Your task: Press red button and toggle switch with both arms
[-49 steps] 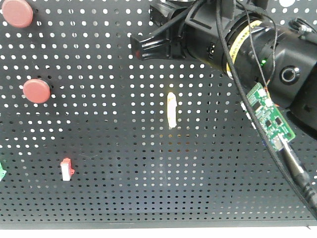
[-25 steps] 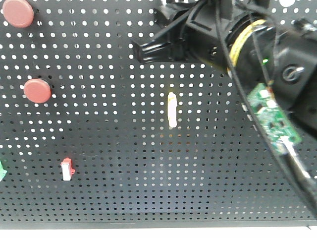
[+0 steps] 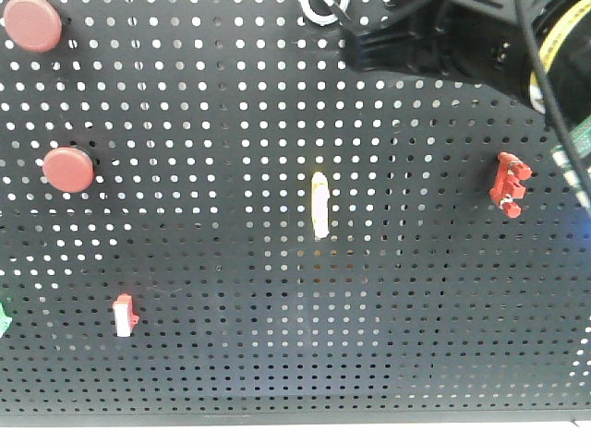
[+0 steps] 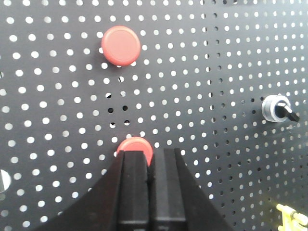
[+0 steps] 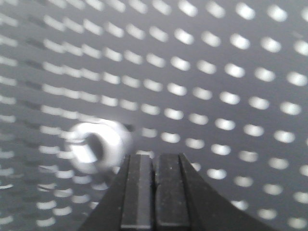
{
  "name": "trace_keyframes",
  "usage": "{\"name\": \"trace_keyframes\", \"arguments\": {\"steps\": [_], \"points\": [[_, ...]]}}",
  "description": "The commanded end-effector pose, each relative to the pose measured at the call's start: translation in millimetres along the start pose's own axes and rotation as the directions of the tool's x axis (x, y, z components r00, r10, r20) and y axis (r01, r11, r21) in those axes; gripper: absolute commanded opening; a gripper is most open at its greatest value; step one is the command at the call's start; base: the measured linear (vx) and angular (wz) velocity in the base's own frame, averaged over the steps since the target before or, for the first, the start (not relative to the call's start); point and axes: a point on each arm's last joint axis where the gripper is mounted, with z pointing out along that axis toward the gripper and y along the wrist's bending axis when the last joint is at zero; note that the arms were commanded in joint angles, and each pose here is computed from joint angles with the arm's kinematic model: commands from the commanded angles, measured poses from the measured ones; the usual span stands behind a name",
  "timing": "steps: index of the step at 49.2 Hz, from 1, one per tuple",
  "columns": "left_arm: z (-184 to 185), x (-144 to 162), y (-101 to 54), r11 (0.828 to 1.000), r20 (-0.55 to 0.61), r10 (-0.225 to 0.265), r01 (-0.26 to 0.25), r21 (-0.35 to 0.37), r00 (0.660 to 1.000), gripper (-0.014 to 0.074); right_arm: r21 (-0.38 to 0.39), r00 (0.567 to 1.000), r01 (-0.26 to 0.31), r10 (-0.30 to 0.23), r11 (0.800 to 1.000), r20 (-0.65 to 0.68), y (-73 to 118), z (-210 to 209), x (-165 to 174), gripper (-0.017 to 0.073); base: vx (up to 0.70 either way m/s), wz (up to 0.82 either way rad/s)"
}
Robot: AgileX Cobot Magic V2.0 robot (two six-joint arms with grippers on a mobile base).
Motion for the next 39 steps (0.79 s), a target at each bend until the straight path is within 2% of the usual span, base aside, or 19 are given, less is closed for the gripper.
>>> {"name": "trace_keyframes", "arguments": {"steps": [1, 7, 17, 39], "points": [[-5, -20, 1.2, 1.0, 0.123, -0.007, 0.007, -0.001, 0.992, 0.0002, -0.043, 0.997, 0.023, -0.02, 0.999, 0.076, -4.6, -22, -15, 0.0, 0.0, 0.0], [-5, -20, 1.2, 1.0, 0.123, -0.007, 0.007, -0.001, 0.992, 0.0002, -0.048, 0.997, 0.066, -0.064, 0.997, 0.042, -7.2, -41, 2, 0.0, 0.0, 0.0], [-5, -19, 1.2, 1.0, 0.112, -0.009, 0.009, -0.001, 0.994, 0.0002, -0.038, 0.991, 0.126, -0.124, 0.991, 0.05, -11.7, -57, 7, 0.0, 0.0, 0.0], [-5, -19, 1.2, 1.0, 0.112, -0.009, 0.009, -0.001, 0.994, 0.0002, -0.04, 0.991, 0.126, -0.124, 0.991, 0.052, -11.5, -57, 7, 0.0, 0.0, 0.0]]}}
